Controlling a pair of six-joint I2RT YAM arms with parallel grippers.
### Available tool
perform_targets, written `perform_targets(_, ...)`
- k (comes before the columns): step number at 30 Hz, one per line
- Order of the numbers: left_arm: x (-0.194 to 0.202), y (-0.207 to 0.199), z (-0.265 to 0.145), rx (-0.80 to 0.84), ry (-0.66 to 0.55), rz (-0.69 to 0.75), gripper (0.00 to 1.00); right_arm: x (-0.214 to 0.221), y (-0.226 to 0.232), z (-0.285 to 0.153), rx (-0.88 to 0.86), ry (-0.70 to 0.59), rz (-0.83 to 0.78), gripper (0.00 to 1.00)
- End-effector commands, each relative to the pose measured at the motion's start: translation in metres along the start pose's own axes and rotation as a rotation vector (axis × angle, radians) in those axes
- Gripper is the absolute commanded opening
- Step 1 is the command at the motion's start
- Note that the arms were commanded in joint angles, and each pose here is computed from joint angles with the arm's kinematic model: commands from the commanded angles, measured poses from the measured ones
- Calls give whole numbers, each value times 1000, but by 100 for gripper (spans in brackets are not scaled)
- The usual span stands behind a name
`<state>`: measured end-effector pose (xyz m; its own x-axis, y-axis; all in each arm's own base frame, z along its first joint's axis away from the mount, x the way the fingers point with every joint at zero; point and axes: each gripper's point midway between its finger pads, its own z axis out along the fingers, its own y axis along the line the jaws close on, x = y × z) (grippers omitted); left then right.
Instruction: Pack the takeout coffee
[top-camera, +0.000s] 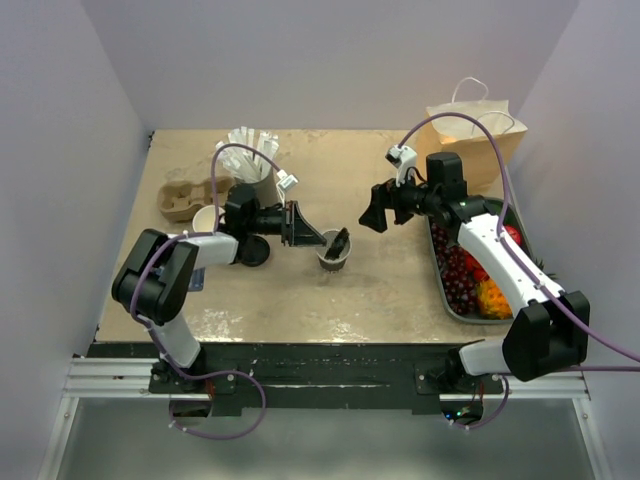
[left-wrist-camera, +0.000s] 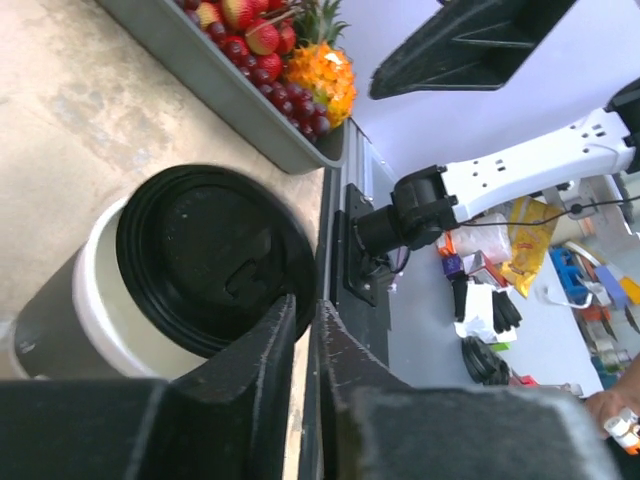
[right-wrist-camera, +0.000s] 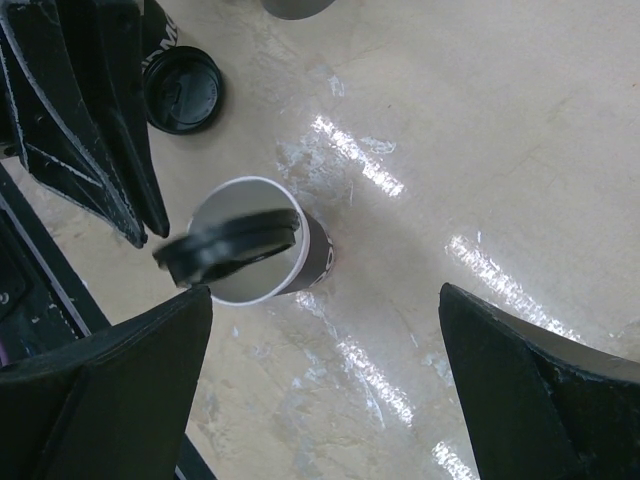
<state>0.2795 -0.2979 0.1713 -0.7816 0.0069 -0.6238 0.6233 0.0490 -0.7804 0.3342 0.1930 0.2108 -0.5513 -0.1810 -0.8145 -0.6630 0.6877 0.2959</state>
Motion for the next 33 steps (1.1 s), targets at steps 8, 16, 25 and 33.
perform_targets(8,-22,14,-8,-67,-31,91,25,-13,-6,4,18,-35,-26,99)
perform_targets(16,-42,4,-12,-111,19,243,34,-6,7,-11,-50,-34,-309,91)
perform_targets(25,-74,4,-50,-392,89,474,42,27,83,-26,-416,94,-905,68)
perform_targets(33,-93,9,-99,-647,56,533,53,36,107,7,-570,177,-1106,63)
